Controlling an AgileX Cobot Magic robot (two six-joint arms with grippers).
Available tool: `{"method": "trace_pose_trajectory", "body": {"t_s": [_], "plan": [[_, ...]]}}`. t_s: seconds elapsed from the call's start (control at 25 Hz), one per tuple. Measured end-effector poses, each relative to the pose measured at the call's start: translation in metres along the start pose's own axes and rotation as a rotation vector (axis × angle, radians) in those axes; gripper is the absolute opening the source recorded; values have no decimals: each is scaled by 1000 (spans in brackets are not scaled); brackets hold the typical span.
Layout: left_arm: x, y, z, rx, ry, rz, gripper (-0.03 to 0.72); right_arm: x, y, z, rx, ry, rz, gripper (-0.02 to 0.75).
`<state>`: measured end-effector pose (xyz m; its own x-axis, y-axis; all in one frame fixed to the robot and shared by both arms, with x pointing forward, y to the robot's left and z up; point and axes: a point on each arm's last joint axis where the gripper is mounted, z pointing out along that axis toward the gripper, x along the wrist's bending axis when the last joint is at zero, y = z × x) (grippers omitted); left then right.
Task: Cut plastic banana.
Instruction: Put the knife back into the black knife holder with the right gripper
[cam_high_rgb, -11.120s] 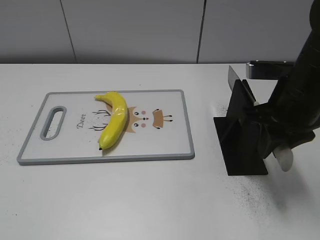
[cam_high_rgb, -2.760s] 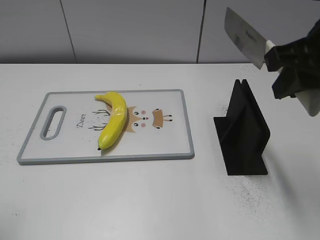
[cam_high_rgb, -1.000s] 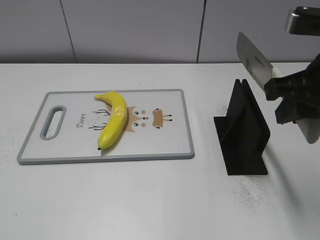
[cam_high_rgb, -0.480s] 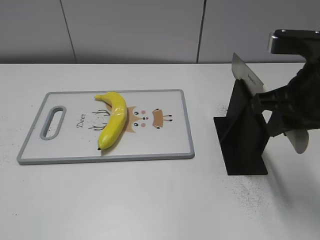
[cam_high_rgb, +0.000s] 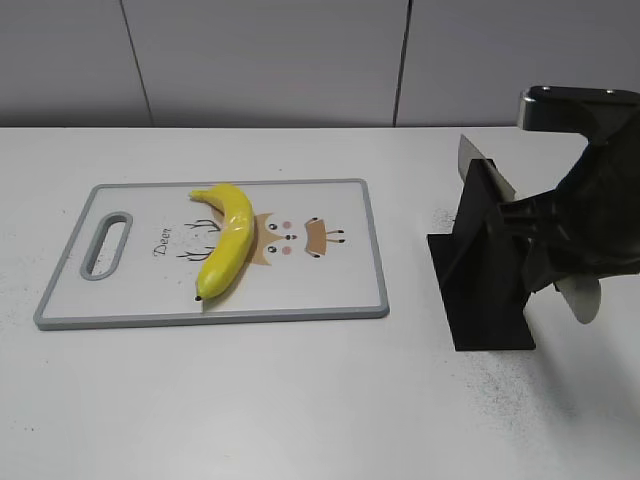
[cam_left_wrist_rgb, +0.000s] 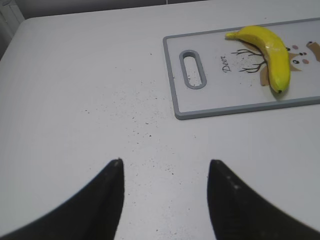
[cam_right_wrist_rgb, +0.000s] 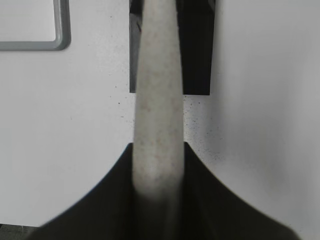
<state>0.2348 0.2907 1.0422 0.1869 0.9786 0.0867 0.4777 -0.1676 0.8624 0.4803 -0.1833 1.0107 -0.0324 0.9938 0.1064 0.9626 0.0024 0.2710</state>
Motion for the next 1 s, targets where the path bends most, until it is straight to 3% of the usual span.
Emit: {"method": "trace_pose_trajectory", "body": {"t_s": [0.28,0.44,0.56,0.72,1.0], "plan": [[0,0,0,0,0,-1,501,-1,-2,0,25,-8,3,192],[0,0,0,0,0,-1,501,-1,-2,0,25,-8,2,359],[0,0,0,0,0,-1,501,0,0,0,4,2,-16,528],[0,0,0,0,0,-1,501,5,11,-9,-91,42,-72,650],[0,0,0,0,0,-1,501,9,21,-83,-399,109,-343,665]]}}
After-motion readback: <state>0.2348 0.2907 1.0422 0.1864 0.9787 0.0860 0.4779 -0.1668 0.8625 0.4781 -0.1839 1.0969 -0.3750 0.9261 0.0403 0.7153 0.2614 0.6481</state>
